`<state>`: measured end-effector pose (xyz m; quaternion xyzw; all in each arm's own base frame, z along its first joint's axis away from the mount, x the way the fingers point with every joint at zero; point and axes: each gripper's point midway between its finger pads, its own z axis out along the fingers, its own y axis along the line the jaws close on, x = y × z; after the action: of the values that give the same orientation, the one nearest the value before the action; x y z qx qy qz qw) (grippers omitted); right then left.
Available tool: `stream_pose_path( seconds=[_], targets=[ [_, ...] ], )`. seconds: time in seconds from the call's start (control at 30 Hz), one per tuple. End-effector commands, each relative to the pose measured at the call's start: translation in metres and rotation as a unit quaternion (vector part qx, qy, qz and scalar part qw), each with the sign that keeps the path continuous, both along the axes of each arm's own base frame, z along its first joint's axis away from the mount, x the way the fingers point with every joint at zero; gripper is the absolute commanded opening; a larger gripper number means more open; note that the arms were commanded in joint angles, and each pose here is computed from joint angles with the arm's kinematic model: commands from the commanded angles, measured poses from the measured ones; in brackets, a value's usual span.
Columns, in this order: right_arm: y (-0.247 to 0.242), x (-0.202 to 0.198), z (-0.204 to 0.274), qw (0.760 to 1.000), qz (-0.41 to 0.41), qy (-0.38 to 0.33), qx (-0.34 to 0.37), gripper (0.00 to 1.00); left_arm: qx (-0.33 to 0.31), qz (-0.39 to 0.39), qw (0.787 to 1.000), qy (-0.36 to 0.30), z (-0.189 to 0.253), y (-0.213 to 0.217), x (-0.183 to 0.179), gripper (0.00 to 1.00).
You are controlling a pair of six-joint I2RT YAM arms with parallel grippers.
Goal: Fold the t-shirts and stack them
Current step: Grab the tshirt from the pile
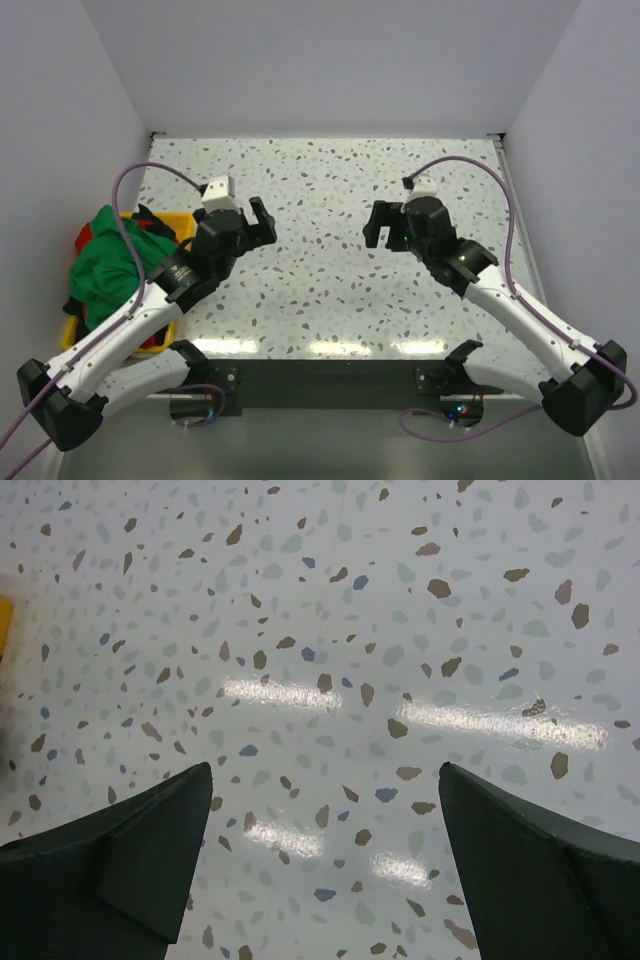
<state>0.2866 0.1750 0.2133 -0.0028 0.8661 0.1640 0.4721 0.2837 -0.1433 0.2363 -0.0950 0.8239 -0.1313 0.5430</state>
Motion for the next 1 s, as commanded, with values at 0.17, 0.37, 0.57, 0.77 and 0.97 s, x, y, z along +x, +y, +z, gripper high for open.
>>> stream_pose_path(
  seconds=[0.17, 0.37, 0.57, 0.77, 0.97],
  targets=[
    [0.002, -0.006, 0.000, 1.000, 0.010, 0.006, 0.008, 0.99, 0.015, 0.172, 0.985, -0.004, 0.037, 0.064, -0.007, 0.97],
    [-0.002, -0.008, 0.000, 1.000, 0.006, 0.002, 0.003, 0.99, 0.049, 0.245, 0.968, 0.040, 0.031, 0.124, 0.008, 0.96],
    [-0.003, -0.010, 0.005, 1.000, 0.010, -0.009, 0.010, 0.99, 0.086, 0.352, 0.929, 0.069, 0.031, 0.200, 0.003, 0.95],
    [0.000, -0.011, 0.001, 1.000, 0.016, -0.003, 0.010, 0.99, 0.088, 0.459, 0.878, 0.100, 0.016, 0.275, -0.018, 0.95],
    [-0.001, -0.011, -0.001, 1.000, 0.014, -0.002, 0.006, 0.99, 0.069, 0.535, 0.830, 0.139, -0.016, 0.310, -0.046, 0.91]
  ],
)
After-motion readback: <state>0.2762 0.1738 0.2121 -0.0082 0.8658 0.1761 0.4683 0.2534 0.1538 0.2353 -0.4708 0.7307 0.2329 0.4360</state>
